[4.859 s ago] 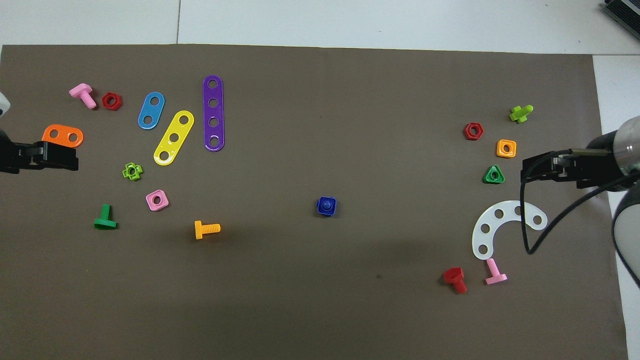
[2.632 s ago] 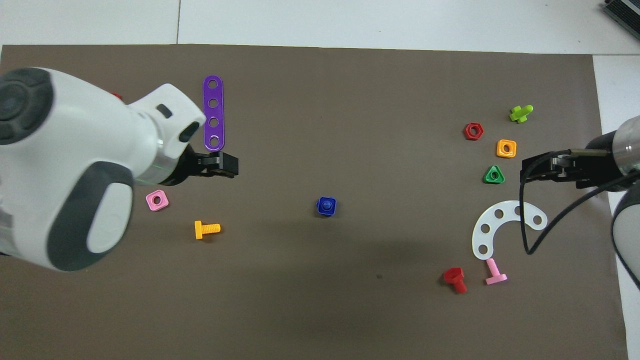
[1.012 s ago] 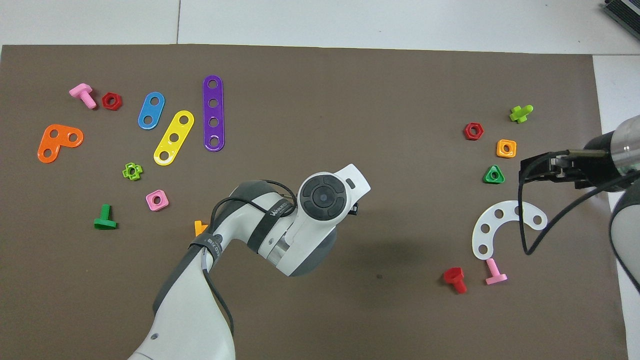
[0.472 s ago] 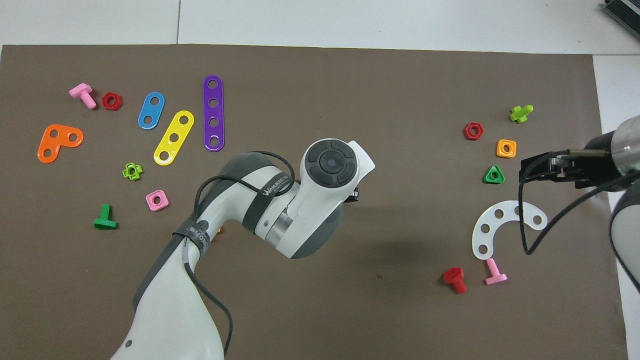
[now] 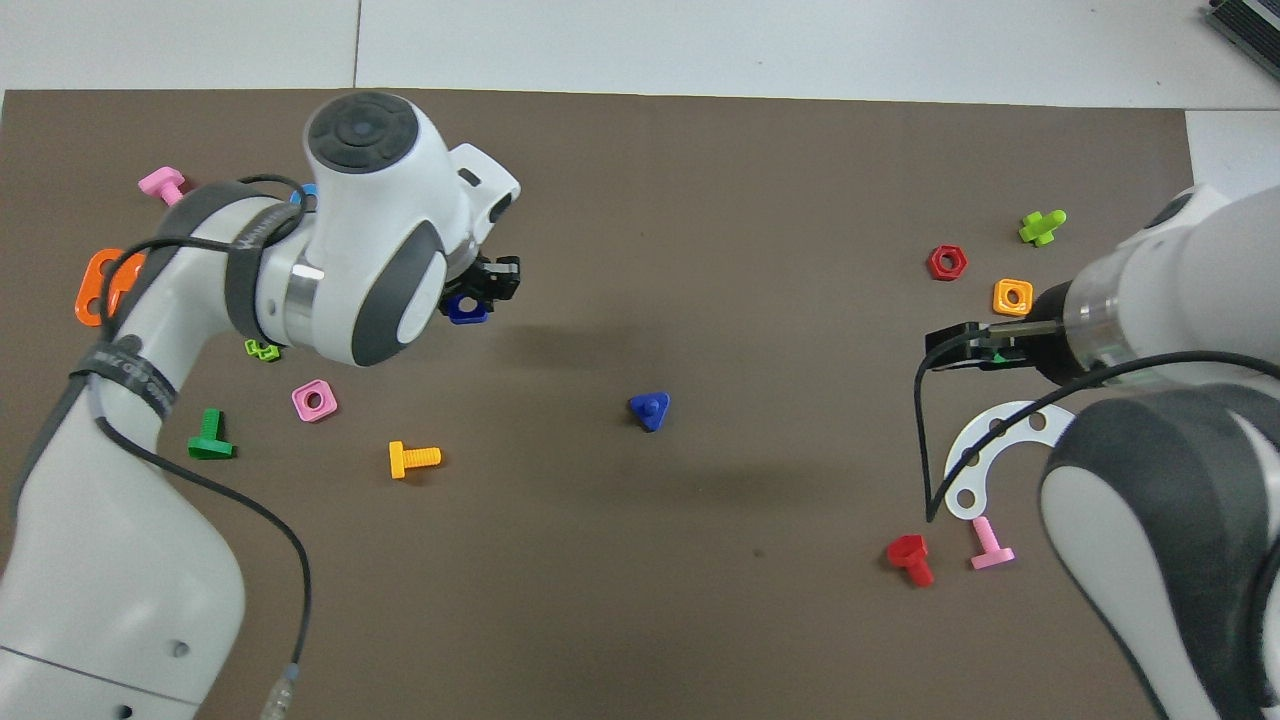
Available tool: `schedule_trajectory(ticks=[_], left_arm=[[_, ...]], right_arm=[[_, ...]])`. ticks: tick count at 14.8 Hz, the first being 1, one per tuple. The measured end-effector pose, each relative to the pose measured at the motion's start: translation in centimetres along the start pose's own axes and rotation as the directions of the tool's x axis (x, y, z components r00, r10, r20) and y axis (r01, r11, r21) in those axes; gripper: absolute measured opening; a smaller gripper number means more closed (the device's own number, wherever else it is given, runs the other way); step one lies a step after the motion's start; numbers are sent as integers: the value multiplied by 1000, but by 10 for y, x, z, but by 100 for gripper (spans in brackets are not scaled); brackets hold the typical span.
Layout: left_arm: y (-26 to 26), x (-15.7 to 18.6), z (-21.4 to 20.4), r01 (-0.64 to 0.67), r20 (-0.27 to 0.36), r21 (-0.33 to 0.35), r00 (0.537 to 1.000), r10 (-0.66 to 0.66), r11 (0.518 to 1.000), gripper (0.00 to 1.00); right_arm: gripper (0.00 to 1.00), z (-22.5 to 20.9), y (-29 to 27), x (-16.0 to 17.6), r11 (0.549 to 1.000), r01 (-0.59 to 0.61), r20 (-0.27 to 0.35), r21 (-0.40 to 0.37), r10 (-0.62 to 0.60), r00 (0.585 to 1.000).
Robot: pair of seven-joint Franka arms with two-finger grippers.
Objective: Unscrew and place screws in storage area
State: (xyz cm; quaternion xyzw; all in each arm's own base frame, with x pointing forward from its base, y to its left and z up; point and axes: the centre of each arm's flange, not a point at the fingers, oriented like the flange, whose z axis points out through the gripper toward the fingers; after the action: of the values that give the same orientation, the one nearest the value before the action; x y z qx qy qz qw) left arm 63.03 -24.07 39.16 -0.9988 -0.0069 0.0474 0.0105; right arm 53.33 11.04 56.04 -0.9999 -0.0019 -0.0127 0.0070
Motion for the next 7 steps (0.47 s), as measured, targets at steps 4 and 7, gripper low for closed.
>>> schedule_trajectory(ticks=[4,7], left_arm=[[-110,19,47,-59,8,-16,998,59,998,47],[-111,2,73,-65,9,-21,998,65,998,47]], right_arm=[[96,34,-74,-12,1000,-19,-27,14,19,999],[96,68,-130,-14,999,-42,-42,31,43,998]])
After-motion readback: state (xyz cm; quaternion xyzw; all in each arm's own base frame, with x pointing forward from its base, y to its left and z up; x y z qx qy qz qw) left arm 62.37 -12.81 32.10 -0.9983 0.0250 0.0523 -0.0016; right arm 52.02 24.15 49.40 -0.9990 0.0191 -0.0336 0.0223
